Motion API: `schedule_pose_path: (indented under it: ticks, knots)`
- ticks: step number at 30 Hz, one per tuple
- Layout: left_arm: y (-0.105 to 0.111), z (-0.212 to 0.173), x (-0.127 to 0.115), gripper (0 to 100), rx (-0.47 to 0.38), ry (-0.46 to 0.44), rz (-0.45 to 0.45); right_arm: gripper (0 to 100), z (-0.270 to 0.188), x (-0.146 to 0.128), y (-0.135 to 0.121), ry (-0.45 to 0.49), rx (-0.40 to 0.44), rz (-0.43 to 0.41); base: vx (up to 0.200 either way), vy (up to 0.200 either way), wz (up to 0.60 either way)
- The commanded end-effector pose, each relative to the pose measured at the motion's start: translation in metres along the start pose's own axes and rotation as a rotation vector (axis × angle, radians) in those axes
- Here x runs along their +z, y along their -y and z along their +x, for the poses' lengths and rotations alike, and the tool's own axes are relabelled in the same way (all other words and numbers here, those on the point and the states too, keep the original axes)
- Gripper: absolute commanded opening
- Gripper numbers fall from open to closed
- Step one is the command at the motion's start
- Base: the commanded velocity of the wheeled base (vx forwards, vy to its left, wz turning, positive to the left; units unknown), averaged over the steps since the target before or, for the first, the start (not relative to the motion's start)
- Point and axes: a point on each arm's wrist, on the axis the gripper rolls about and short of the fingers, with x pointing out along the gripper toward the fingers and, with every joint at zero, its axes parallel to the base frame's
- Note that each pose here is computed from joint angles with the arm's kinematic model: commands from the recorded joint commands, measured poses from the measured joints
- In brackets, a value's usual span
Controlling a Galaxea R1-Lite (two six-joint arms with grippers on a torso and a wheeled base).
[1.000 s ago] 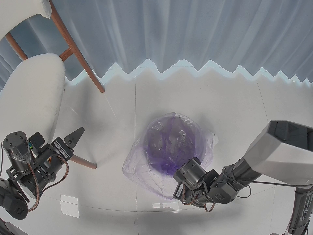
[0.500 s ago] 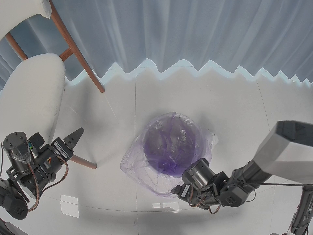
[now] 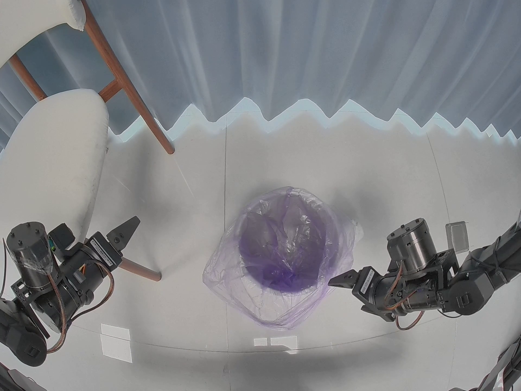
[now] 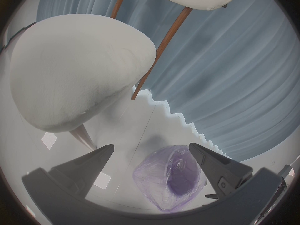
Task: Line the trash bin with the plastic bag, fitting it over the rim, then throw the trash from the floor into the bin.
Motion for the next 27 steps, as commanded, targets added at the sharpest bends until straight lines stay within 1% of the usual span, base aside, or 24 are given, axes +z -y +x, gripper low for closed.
schedule_pose_path:
  ticks: [1,3,7,11,15,17,18,20,22,23,27]
  knots:
    - [-0.001,0.002,-0.002,100,0.007,-0.010,0.013,100,0.030,0.024,0.019,0.037,-0.042,0.035,0.000,0.000,0.00]
    - [-0.002,0.002,-0.002,100,0.011,-0.011,0.027,100,0.038,0.025,0.018,0.052,-0.021,0.017,0.000,0.000,0.00]
    - [-0.002,0.002,-0.002,100,0.009,-0.009,0.029,100,0.050,0.026,0.016,0.050,-0.020,-0.022,0.000,0.000,0.00]
    - [-0.002,0.003,-0.002,100,0.012,-0.010,0.030,100,0.058,0.028,0.018,0.048,-0.033,-0.020,0.000,0.000,0.00]
    - [-0.003,0.003,-0.003,100,0.013,-0.011,0.028,100,0.058,0.033,0.027,0.054,-0.058,-0.025,0.000,0.000,0.00]
    - [-0.003,0.003,-0.003,100,0.013,-0.013,0.028,100,0.056,0.033,0.036,0.052,-0.083,-0.028,0.000,0.000,0.00]
    - [-0.003,0.003,-0.003,100,0.013,-0.013,0.028,100,0.056,0.033,0.036,0.052,-0.083,-0.028,0.000,0.000,0.00]
    - [-0.002,0.003,-0.003,100,0.012,-0.014,0.029,100,0.056,0.038,0.050,0.053,-0.122,-0.023,0.000,0.000,0.00]
    - [-0.003,0.003,-0.003,100,0.011,-0.016,0.029,100,0.057,0.040,0.054,0.052,-0.134,-0.020,0.000,0.000,0.00]
    - [-0.003,0.004,-0.004,100,0.013,-0.019,0.029,100,0.061,0.042,0.058,0.051,-0.148,-0.016,0.000,0.000,0.00]
    - [-0.004,0.006,-0.006,100,0.018,-0.027,0.031,100,0.082,0.048,0.059,0.057,-0.176,-0.028,0.000,0.000,0.00]
